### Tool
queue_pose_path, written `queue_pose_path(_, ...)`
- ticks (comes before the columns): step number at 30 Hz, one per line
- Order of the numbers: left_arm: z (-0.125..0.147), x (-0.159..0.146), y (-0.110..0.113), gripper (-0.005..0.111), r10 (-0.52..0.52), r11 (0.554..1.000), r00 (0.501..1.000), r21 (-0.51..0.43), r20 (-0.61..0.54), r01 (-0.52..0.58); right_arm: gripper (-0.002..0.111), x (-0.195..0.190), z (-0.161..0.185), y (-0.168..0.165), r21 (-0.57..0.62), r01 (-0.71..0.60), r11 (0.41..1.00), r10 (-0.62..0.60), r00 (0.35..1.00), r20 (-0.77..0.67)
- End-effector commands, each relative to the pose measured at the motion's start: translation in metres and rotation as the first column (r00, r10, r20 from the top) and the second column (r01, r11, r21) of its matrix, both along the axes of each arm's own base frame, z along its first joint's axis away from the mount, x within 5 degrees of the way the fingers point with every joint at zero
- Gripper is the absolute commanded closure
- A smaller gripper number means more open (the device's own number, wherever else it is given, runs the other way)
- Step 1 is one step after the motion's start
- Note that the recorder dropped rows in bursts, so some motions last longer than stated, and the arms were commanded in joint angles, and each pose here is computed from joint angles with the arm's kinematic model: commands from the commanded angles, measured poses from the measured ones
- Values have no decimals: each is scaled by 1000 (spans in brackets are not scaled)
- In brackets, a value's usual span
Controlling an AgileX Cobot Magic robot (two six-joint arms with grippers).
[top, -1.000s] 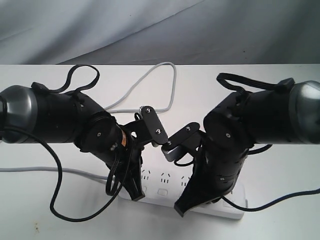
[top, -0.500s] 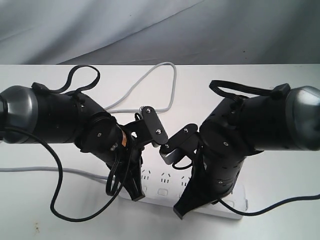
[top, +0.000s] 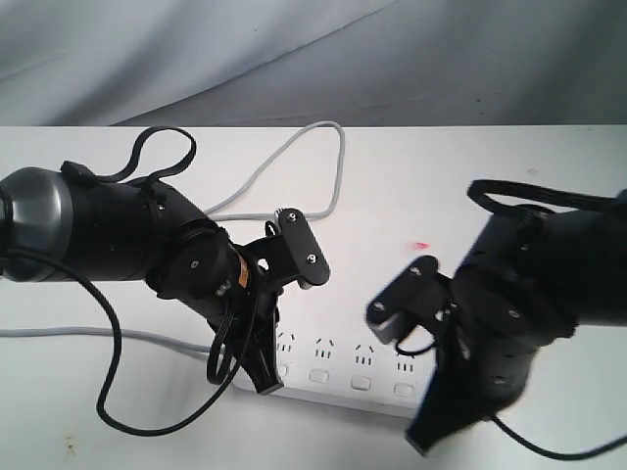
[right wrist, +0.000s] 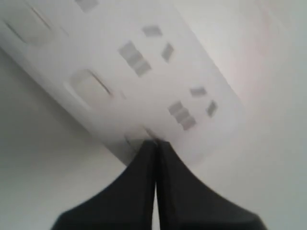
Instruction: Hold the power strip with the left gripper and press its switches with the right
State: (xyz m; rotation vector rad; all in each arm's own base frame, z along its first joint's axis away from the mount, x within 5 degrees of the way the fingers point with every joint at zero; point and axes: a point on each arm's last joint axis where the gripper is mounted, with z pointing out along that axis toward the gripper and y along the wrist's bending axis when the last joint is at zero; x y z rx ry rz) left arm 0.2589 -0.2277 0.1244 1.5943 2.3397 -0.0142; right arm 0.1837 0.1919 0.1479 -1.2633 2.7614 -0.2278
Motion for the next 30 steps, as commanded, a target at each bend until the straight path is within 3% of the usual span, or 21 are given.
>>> queue_pose_path(1, -21, -11, 8, 107, 22, 995, 993, 97, -112, -11, 108, -8, 22, -16, -3, 13, 1000, -13, 1000, 26)
queue_pose_path(7, -21, -11, 8, 107, 22, 995, 993, 97, -112, -11, 108, -12, 33, -6, 166, 15, 986, -19, 1000, 24)
queue_pose_path(14, -21, -11, 8, 107, 24, 995, 993, 96, -112, -14, 108, -16, 36, 13, 371, 58, 927, -49, 998, -34)
queue_pose_path(23, -21, -11, 8, 107, 29, 995, 993, 96, -113, -18, 108, -3, 24, 34, 411, 124, 903, -102, 992, -76)
queue_pose_path(25, -21, -11, 8, 107, 29, 995, 993, 96, -113, -18, 108, 6, 27, 41, 400, 32, 916, -22, 999, -30)
queue_pose_path(27, -21, -11, 8, 107, 29, 995, 993, 97, -114, -17, 108, 13, 32, 44, 332, -138, 933, 136, 990, 31)
queue_pose_path(30, -21, -11, 8, 107, 29, 995, 993, 97, -114, -17, 108, 21, 36, 37, 151, -483, 863, 465, 874, 139)
